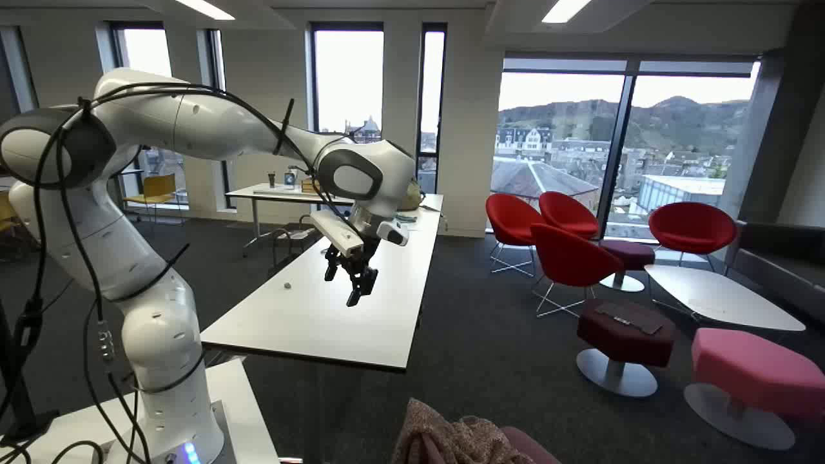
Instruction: Put the fleece blanket on the table.
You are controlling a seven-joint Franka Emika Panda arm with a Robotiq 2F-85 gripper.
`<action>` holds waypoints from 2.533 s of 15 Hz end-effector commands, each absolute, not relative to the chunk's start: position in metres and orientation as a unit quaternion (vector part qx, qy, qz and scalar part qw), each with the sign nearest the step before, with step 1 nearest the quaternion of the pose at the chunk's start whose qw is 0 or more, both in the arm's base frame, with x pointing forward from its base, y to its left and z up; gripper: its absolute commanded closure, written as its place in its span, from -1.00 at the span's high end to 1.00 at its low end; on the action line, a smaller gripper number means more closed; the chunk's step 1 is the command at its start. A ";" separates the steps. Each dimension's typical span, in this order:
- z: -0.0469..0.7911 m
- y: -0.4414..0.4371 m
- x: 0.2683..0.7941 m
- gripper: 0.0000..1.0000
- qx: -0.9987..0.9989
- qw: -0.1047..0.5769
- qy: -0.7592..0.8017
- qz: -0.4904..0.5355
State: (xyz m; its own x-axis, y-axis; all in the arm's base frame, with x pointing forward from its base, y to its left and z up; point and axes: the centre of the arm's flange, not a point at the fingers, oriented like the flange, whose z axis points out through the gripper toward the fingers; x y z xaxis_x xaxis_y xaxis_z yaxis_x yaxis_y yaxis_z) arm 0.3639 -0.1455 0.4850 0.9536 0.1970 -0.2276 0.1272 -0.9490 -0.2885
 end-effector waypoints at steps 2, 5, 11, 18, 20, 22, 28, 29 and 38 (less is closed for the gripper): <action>0.485 -0.145 0.364 1.00 -0.979 0.137 -0.083 0.128; 0.485 -0.145 0.364 1.00 -0.979 0.137 -0.083 0.128; 0.485 -0.149 0.369 1.00 -0.978 0.141 -0.089 0.128; 0.479 -0.172 0.444 1.00 -0.982 0.148 -0.065 0.095; 0.474 -0.181 0.466 1.00 -0.987 0.125 -0.061 0.079; 0.454 -0.197 0.484 1.00 -0.993 0.100 -0.015 0.064; 0.375 -0.245 0.507 1.00 -0.988 0.109 0.064 0.087; 0.367 -0.247 0.508 1.00 -0.987 0.111 0.069 0.092; 0.335 -0.233 0.511 1.00 -0.983 0.125 0.060 0.121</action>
State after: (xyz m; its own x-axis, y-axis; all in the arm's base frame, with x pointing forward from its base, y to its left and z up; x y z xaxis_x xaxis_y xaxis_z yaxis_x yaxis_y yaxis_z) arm 0.5113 -0.2334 0.3345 0.9636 -0.0884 -0.2525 -0.1487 -0.9616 -0.2306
